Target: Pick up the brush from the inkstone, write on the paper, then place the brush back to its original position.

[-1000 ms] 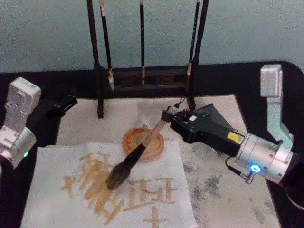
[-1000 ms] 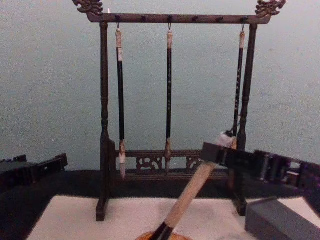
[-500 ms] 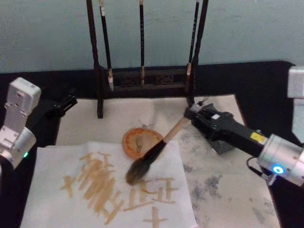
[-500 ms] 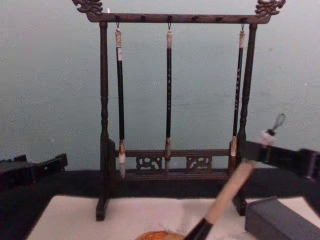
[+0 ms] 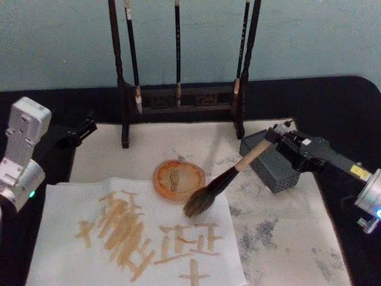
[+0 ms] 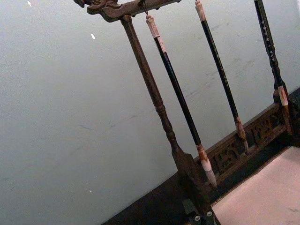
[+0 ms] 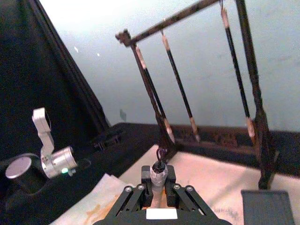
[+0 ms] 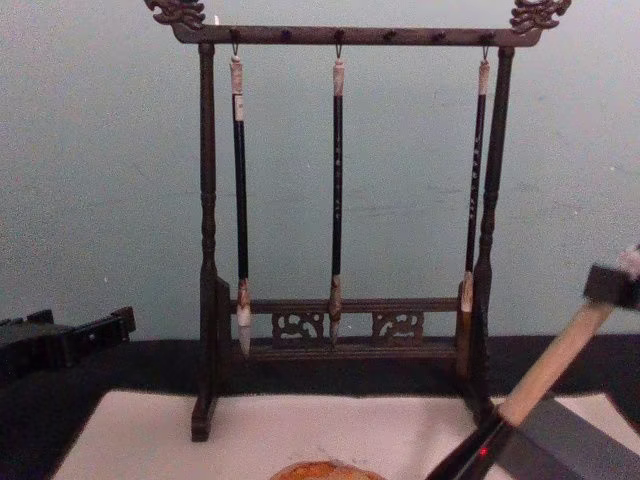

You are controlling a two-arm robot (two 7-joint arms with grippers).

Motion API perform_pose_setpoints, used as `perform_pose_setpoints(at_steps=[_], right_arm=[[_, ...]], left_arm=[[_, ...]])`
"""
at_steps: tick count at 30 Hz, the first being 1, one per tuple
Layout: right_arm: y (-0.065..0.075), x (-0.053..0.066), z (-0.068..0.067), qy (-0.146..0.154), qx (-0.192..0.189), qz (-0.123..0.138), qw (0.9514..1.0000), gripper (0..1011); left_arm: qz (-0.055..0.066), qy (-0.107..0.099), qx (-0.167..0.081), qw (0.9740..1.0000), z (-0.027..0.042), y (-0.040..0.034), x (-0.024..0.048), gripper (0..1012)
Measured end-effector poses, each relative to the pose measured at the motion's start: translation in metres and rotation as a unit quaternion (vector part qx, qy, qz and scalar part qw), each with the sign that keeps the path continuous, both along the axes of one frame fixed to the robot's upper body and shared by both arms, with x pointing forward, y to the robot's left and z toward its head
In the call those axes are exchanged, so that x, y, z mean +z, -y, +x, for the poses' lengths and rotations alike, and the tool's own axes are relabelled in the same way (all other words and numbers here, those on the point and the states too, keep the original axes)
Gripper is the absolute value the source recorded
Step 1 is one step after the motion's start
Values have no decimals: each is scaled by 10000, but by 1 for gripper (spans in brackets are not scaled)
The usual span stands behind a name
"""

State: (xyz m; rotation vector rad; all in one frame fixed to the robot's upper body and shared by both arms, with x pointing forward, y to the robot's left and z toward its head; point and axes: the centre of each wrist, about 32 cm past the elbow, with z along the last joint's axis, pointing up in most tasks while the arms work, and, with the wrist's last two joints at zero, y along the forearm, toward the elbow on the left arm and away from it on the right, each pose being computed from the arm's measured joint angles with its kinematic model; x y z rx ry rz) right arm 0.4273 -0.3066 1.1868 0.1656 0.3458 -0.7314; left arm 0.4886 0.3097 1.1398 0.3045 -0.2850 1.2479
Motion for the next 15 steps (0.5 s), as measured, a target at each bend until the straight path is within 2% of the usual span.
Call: perform_pose_setpoints(at_steps=[6, 11, 15], right_arm=[[-1, 98, -21, 192, 50, 100, 9998, 176], [-82, 169, -31, 328, 230, 208, 9990, 176], [-158, 176, -31, 359, 356, 290, 9983, 176]], left_arm=[[0, 0, 0, 10000, 0, 0, 0, 1002], [0, 0, 0, 10000, 0, 0, 0, 1002], [0, 0, 0, 10000, 0, 0, 0, 1002]])
